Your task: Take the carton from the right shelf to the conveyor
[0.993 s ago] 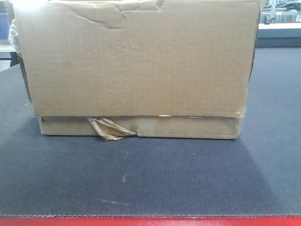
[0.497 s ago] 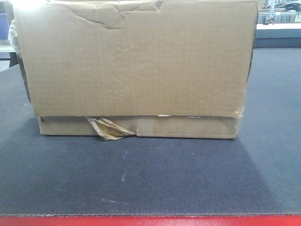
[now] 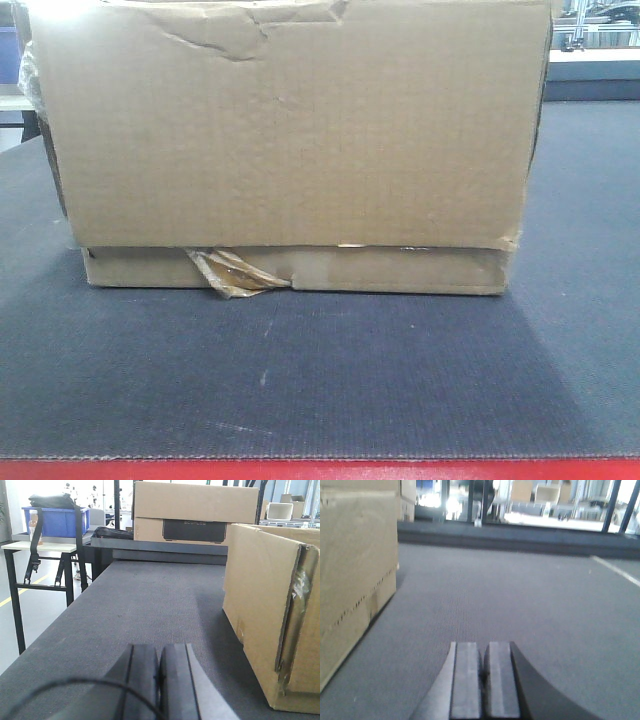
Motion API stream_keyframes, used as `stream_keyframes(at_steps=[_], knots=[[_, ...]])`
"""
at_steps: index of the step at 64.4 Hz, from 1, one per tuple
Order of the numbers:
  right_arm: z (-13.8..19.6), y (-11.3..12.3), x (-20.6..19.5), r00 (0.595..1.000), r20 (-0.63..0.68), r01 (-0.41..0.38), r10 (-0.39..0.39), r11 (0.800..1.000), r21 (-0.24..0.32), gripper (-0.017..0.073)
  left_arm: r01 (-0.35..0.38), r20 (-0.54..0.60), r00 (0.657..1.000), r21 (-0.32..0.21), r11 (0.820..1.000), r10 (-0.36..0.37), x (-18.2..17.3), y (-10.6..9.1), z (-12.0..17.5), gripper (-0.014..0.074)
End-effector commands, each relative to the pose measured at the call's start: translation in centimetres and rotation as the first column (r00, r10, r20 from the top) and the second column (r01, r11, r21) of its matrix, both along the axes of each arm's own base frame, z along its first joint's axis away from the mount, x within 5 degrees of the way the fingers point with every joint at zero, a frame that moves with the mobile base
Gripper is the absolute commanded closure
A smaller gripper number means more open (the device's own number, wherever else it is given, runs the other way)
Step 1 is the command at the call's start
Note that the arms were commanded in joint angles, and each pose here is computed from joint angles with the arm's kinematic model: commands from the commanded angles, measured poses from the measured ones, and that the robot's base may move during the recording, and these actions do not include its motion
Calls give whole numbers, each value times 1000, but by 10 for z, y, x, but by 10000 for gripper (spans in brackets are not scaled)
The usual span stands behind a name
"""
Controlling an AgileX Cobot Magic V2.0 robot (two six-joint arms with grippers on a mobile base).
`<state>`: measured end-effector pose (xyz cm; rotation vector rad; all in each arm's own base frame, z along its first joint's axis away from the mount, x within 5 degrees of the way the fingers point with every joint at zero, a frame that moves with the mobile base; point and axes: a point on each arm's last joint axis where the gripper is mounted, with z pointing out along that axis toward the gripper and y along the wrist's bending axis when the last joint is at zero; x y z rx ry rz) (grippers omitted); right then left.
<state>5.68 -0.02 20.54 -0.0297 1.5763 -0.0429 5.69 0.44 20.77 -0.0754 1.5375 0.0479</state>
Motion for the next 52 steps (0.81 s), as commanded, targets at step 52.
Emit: stream_keyframes(at_steps=[52], knots=[[5, -1, 0, 998, 57, 5, -8, 999, 49, 615, -5, 28, 1000, -2, 1000, 5, -1, 0, 3, 601]])
